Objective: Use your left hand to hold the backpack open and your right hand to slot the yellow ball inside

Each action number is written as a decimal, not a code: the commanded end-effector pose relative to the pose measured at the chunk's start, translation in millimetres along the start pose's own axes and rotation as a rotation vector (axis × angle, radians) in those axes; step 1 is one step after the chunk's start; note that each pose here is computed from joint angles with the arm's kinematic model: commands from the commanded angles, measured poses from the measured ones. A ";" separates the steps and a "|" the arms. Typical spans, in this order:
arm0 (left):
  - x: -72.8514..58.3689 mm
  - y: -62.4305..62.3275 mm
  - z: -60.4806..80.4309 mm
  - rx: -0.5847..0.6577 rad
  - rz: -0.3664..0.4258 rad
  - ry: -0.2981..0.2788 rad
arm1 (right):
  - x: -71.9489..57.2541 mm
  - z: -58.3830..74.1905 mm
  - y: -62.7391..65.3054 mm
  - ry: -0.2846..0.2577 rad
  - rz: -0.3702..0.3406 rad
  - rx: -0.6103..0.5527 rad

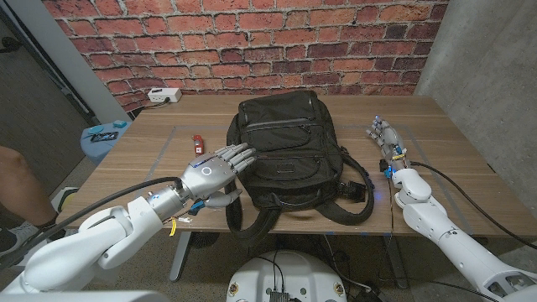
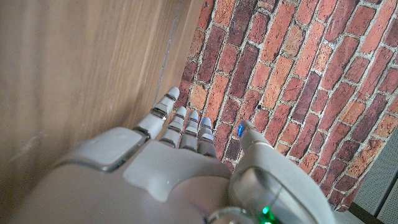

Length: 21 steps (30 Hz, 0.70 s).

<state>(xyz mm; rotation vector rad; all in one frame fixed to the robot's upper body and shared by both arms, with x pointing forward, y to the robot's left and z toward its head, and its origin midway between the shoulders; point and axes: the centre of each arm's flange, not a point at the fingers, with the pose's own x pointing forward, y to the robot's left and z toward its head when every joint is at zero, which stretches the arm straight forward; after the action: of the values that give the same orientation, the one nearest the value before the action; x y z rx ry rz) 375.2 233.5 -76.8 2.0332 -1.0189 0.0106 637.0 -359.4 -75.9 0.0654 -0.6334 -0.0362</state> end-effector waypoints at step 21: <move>3.9 -28.6 -5.7 0.085 0.173 0.028 | -5.1 -11.8 -9.3 0.010 -0.024 0.028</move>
<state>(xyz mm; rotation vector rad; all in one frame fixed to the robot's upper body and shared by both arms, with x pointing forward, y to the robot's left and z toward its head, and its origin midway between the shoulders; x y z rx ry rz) 391.7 242.4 -85.0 2.0152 -1.1737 0.1513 638.7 -366.3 -86.5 0.0890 -0.6221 -0.0510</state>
